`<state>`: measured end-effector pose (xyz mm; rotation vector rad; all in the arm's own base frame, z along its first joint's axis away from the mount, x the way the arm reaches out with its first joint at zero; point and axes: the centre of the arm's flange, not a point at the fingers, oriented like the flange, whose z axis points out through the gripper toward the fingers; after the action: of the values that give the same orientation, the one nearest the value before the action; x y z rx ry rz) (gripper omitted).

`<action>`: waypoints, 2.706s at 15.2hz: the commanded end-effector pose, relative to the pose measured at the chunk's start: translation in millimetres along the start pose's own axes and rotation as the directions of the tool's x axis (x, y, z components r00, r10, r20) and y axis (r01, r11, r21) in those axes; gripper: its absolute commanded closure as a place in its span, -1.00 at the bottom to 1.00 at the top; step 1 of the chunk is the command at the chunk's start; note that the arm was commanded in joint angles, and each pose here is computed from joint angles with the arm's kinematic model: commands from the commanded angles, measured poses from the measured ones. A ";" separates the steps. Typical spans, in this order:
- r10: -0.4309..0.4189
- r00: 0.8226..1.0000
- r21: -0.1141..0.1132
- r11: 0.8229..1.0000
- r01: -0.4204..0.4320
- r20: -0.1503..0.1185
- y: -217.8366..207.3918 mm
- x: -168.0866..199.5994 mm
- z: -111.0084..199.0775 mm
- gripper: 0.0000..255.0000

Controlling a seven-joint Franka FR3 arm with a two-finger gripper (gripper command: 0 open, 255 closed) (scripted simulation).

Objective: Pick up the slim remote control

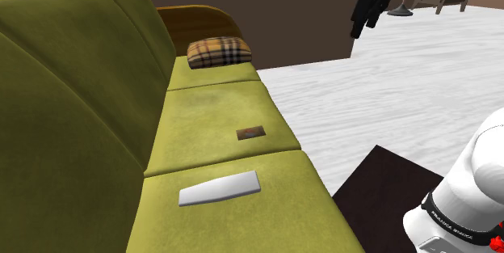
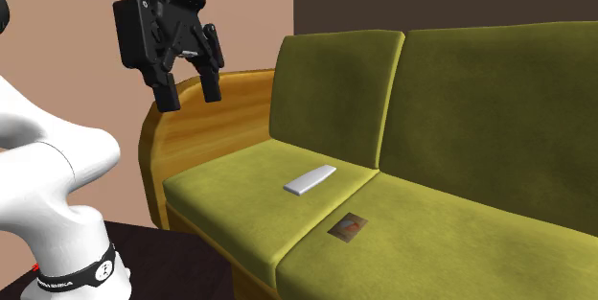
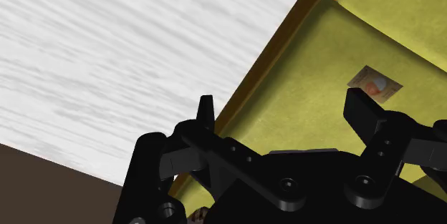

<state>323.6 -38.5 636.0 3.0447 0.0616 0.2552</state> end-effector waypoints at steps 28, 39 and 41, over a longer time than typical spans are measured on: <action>-0.602 0.798 0.102 0.796 0.596 0.036 -280.8 112.6 171.9 -1.00; -0.790 0.613 0.147 0.610 0.779 0.031 -408.9 99.6 235.4 -1.00; -0.818 0.574 0.154 0.571 0.806 0.029 -431.9 93.5 246.4 -1.00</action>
<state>446.2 363.9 379.1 2.7496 1.4509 0.0208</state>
